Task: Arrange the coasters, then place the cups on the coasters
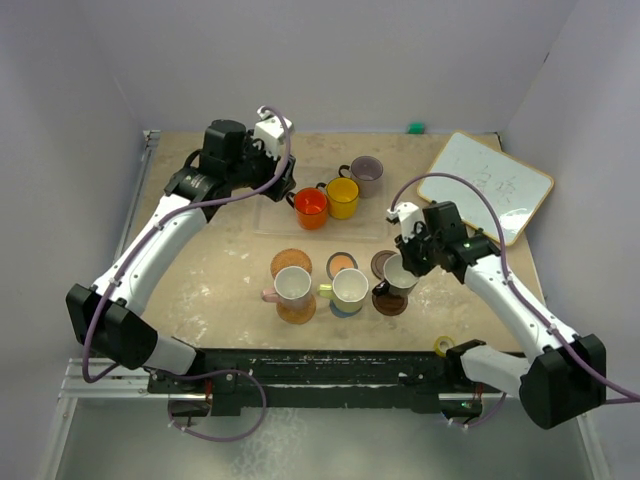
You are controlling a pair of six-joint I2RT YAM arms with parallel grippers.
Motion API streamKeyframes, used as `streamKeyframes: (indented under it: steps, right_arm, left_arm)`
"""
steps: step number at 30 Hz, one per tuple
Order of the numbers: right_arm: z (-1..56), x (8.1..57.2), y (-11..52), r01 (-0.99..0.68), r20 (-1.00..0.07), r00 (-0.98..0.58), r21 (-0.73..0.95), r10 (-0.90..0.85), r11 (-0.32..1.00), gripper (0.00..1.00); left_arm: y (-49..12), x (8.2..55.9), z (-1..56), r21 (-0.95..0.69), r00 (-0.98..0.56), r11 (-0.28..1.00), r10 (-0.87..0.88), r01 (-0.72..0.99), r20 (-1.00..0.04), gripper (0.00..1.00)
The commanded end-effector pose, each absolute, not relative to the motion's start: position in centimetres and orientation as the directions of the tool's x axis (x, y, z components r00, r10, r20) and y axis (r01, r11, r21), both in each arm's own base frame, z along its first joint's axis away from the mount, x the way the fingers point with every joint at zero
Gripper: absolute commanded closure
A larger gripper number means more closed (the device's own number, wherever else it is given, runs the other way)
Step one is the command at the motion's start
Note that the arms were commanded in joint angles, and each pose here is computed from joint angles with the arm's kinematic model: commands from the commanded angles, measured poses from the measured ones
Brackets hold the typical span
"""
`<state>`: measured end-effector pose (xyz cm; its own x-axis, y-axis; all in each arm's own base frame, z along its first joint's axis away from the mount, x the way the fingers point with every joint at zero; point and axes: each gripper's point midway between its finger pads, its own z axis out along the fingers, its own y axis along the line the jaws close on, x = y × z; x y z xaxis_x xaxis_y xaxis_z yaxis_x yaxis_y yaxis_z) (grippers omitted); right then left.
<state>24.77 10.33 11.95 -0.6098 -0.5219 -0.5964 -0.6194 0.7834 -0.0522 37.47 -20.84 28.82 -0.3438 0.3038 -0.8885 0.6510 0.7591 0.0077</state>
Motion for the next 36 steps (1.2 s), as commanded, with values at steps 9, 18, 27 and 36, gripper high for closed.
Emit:
streamKeyframes:
  steps: [9,18,27,36]
  right_arm:
    - [11.8,24.9,12.8,-0.716,-0.656,-0.53,0.006,-0.537,0.698,1.0]
    - [10.3,24.7,13.0,-0.739,-0.629,-0.534,0.022,-0.565,0.673,1.0]
    - [10.2,24.7,12.9,-0.739,-0.63,-0.532,0.019,-0.565,0.674,0.98]
    - [10.2,24.7,12.3,-0.736,-0.602,-0.538,-0.005,-0.59,0.676,0.85]
  left_arm:
    - [-20.9,37.9,30.7,0.034,-0.28,0.757,0.282,0.653,-0.918,0.34]
    - [-20.9,38.0,30.8,0.031,-0.279,0.752,0.282,0.658,-0.918,0.34]
    - [-20.9,37.8,30.8,0.031,-0.279,0.752,0.283,0.658,-0.918,0.34]
    - [-20.8,37.9,30.8,0.034,-0.278,0.753,0.284,0.657,-0.918,0.34]
